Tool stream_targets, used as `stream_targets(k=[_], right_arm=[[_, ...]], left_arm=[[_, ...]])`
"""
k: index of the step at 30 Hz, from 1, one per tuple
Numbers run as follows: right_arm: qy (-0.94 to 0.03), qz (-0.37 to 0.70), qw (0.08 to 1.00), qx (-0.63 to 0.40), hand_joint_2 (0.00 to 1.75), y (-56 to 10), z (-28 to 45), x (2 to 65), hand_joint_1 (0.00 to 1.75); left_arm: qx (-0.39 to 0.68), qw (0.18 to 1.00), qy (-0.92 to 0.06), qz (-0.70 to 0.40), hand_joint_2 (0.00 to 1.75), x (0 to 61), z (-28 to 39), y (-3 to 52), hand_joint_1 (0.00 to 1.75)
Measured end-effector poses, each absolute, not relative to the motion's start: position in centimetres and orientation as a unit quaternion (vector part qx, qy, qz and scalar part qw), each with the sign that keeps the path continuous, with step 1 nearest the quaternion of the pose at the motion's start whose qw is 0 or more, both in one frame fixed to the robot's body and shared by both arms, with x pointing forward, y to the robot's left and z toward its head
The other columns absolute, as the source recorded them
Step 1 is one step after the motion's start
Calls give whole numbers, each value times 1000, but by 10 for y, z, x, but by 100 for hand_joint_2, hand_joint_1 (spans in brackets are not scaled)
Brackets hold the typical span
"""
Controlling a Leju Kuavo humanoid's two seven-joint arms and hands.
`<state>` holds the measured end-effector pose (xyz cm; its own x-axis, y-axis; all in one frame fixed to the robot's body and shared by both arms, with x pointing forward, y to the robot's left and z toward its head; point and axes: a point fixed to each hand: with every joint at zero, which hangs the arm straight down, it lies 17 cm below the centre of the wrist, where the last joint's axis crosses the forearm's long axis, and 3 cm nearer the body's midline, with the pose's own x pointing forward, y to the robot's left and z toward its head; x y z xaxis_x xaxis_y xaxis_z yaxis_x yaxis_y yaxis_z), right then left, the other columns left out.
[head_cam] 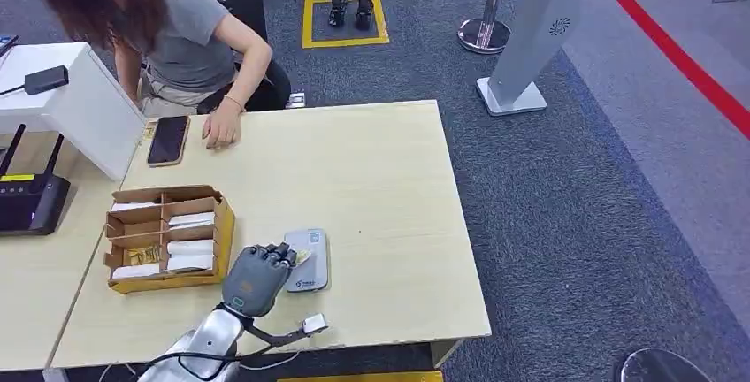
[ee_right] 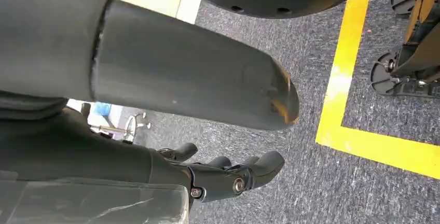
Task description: Pass the card to the sensor for recognition and then transmit it.
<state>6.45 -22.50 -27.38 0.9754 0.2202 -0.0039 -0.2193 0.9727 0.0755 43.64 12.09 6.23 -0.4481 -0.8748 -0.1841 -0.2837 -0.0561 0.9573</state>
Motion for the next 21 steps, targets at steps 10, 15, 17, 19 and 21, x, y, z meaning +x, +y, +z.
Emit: stream_targets(k=[10,15,17,19,21], right_arm=[[6,111,993,38,0,-225,-274,65,0],[6,111,993,38,0,-225,-274,65,0],[6,111,993,38,0,-225,-274,65,0],[6,112,993,38,0,-225,-274,65,0],[6,112,993,38,0,-225,-274,65,0]], left_arm=[[450,265,-634,-571,175,434,56,118,175],[446,265,-635,-572,175,433,56,116,175],[446,264,-635,-573,175,432,55,115,175],[445,264,-636,-573,175,432,55,115,175],[445,265,-636,-572,175,432,55,115,175]])
